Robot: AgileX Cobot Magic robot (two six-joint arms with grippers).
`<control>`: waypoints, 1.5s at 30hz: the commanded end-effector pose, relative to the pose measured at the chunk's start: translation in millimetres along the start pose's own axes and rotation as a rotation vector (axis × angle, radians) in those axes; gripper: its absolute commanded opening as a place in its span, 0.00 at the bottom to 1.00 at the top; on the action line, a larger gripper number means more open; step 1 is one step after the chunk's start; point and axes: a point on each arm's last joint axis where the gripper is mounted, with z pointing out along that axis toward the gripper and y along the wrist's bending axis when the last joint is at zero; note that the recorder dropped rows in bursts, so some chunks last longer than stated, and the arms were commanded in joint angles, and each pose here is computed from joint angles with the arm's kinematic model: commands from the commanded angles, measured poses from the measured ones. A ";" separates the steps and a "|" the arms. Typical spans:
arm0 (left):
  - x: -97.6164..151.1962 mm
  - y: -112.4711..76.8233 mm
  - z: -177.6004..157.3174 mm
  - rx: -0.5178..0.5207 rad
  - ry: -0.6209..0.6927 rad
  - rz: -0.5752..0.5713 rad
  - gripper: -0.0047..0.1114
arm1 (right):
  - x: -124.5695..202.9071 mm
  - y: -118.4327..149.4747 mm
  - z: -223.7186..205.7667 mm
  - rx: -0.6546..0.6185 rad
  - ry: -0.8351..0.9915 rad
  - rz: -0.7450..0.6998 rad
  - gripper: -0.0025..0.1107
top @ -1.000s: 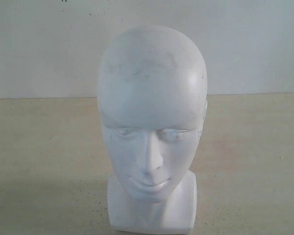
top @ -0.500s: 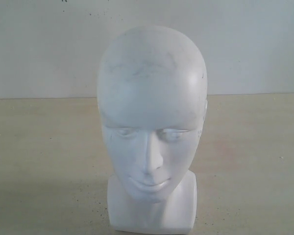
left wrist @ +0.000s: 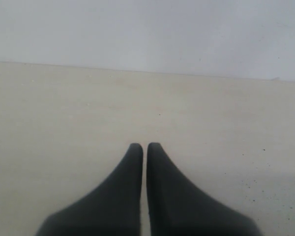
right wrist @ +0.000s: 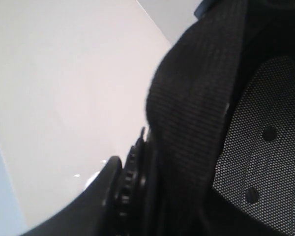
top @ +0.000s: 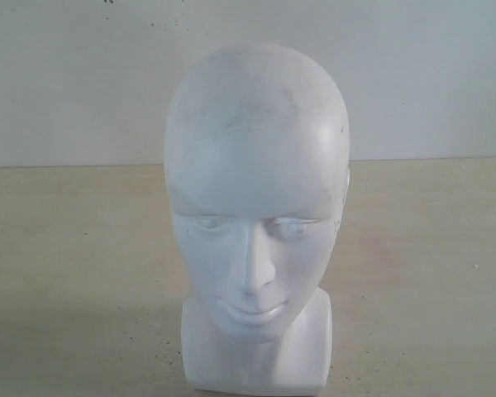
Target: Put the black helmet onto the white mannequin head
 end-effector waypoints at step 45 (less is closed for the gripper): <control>0.7 0.3 0.1 -0.004 -0.001 0.007 0.08 | 2.2 -23.4 -13.0 0.067 -0.234 0.120 0.02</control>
